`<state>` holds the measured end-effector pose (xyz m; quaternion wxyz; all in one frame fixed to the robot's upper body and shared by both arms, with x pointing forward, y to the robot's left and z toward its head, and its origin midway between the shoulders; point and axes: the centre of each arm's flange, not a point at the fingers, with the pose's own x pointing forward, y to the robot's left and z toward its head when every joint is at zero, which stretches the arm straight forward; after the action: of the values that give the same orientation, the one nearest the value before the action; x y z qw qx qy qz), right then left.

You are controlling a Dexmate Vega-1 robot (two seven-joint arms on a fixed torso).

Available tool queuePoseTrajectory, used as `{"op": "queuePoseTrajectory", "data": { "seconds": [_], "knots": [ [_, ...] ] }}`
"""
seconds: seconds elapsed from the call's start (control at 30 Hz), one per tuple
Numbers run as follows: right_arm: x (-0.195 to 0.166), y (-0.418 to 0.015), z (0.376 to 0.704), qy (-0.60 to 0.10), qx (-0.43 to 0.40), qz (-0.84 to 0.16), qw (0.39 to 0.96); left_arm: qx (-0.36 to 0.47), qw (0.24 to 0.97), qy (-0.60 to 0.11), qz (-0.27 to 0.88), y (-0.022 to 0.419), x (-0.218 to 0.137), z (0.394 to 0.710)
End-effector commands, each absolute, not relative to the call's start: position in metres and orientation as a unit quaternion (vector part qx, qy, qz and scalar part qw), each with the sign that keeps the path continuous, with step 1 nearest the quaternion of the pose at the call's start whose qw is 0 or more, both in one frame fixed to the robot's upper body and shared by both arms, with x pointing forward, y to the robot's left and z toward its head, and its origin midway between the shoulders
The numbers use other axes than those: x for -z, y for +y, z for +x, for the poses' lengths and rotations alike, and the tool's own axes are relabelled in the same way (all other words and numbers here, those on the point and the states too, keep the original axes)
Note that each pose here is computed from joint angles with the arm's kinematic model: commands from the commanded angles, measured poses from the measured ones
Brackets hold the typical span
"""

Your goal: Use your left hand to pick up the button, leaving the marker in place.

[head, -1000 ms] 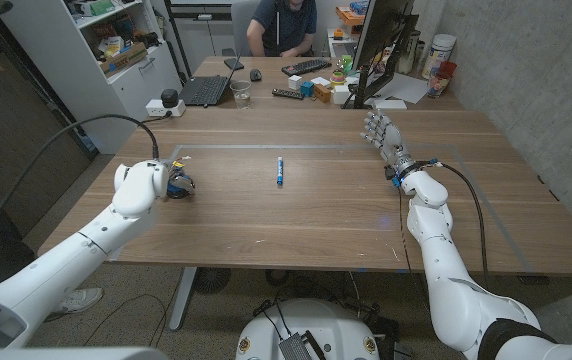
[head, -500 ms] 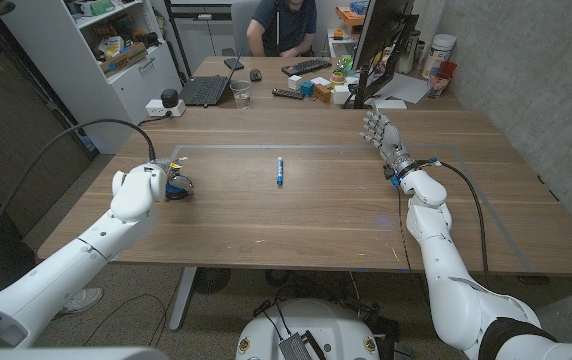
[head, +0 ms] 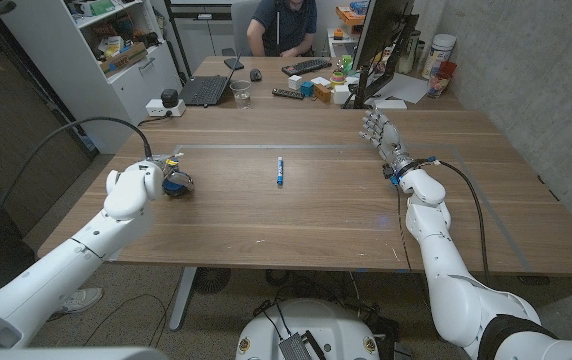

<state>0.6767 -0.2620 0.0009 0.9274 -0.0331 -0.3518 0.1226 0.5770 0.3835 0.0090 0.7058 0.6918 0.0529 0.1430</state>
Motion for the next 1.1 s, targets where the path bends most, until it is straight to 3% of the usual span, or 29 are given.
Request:
{"op": "queuePoseTrajectory", "data": {
  "seconds": [0.03, 1.1],
  "knots": [
    [-0.002, -0.26, 0.678, -0.353, -0.123, -0.035, 0.927, -0.147, 0.709, 0.038, 0.688, 0.382, -0.023, 0.57],
    [-0.002, -0.263, 0.678, -0.359, -0.12, -0.03, 0.925, -0.189, 0.707, -0.029, 0.681, 0.37, -0.075, 0.53]
  ]
}}
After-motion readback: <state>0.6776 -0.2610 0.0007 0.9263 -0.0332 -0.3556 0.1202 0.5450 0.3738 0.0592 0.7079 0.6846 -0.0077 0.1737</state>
